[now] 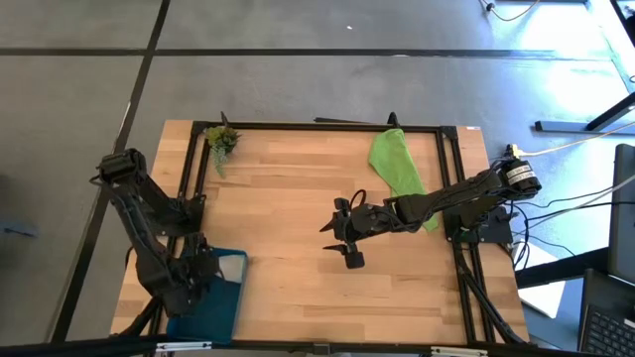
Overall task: Roll microfiber towels into tight, uniform cylinder then place into a basket
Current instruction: Roll the green towel
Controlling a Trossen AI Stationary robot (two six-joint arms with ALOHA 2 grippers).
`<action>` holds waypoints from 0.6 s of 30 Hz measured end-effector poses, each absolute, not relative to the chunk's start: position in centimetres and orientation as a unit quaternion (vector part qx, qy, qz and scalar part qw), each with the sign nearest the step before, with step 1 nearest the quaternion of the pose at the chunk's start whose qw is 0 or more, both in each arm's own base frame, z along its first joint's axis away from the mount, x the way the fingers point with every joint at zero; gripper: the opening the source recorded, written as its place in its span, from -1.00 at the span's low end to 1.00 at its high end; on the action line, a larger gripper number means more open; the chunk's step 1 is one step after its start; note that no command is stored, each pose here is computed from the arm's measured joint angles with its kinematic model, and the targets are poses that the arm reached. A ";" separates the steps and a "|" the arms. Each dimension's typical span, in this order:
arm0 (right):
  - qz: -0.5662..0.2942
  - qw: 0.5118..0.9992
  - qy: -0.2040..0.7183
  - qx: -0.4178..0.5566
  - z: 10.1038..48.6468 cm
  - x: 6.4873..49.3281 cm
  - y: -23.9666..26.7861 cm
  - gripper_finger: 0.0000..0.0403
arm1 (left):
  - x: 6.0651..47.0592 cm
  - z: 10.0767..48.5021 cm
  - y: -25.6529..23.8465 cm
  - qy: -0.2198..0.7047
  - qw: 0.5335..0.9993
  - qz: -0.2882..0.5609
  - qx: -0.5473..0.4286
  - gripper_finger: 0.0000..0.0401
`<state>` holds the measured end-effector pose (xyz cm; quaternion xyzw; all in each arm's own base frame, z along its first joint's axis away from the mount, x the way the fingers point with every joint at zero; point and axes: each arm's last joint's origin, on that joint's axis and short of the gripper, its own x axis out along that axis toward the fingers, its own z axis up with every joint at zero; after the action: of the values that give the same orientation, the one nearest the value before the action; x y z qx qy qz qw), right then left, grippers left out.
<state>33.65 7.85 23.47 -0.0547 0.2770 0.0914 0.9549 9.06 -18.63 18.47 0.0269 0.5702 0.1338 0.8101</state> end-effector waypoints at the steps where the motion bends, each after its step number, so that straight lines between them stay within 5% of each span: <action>1: 0.092 0.955 0.277 -0.055 23.5 33.6 7.9 0.13 | 9.1 18.8 -18.7 0.566 0.812 0.136 0.030 0.98; 18: 0.091 0.955 0.277 -0.055 23.5 33.6 7.8 0.13 | 13.8 23.8 -18.4 0.362 0.908 0.191 0.090 0.97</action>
<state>33.65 7.84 23.47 -0.0552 0.2769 0.0915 0.9549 13.81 -18.35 23.78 0.0898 0.3617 0.1914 0.9080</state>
